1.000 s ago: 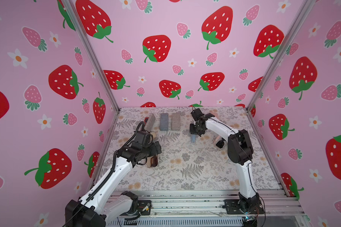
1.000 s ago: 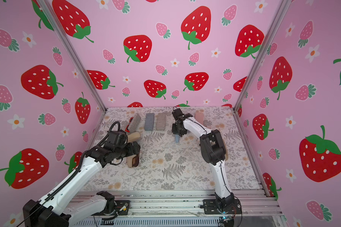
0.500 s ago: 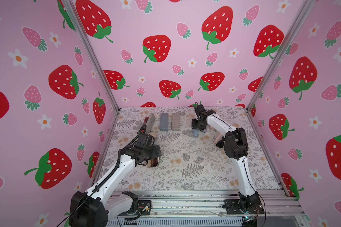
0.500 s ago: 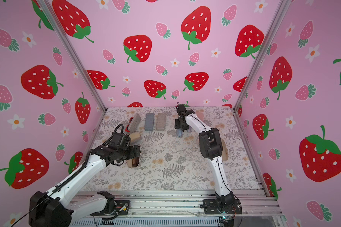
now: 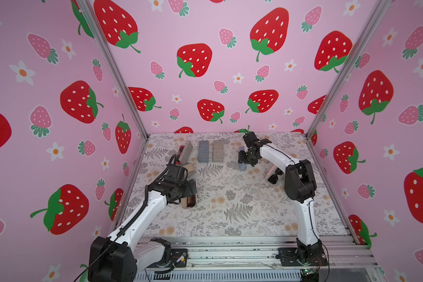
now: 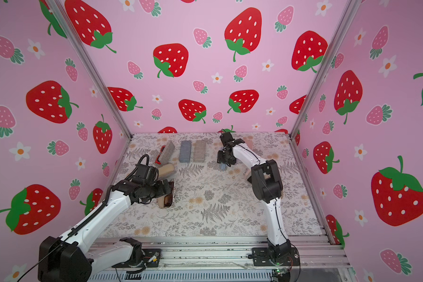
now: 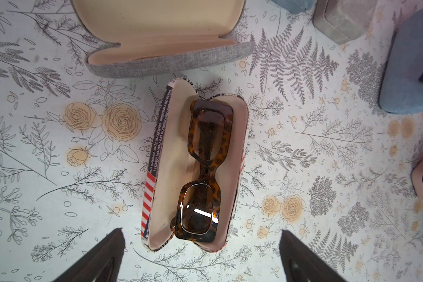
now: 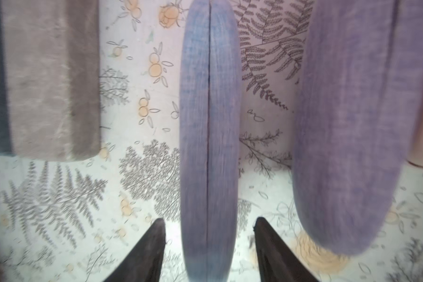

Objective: Close the glasses case
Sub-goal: Place the glasses case at the center of the board.

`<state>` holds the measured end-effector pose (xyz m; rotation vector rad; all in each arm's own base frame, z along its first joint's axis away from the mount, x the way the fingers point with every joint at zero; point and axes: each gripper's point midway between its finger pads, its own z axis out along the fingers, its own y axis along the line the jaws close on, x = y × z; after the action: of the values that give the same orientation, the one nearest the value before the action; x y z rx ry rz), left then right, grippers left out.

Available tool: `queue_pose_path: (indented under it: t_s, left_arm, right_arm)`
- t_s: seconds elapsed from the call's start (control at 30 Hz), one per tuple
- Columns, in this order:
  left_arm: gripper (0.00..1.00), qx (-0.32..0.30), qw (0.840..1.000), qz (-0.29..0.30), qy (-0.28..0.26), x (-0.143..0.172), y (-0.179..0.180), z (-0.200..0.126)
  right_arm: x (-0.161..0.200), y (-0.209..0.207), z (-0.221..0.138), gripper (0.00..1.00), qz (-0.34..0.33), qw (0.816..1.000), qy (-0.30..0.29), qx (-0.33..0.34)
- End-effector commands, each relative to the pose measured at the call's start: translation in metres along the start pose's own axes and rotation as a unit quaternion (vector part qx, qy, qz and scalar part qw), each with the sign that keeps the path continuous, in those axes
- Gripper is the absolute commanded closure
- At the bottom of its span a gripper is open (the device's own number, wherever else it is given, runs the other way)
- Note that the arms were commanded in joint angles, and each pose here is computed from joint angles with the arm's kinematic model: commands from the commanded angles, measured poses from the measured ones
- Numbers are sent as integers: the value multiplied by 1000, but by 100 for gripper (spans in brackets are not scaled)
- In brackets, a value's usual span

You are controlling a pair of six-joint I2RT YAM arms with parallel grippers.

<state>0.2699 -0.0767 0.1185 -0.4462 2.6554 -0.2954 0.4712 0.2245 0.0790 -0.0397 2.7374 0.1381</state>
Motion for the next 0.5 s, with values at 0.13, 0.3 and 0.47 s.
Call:
queue_pose_path:
  t_s: [0.13,0.3,0.47]
  left_arm:
    - [6,-25,999,-11,28,9,13,20]
    - [11,-39,998,-26,32,11,23,29]
    - [23,-44,998,-34,37,11,29,37]
  right_arm:
    - [20,27,-72,39,-13,997,-46,-56]
    - [50,42,-92,39,-37,996,-39,-69]
    - [71,54,-103,39,-49,995,-33,-81]
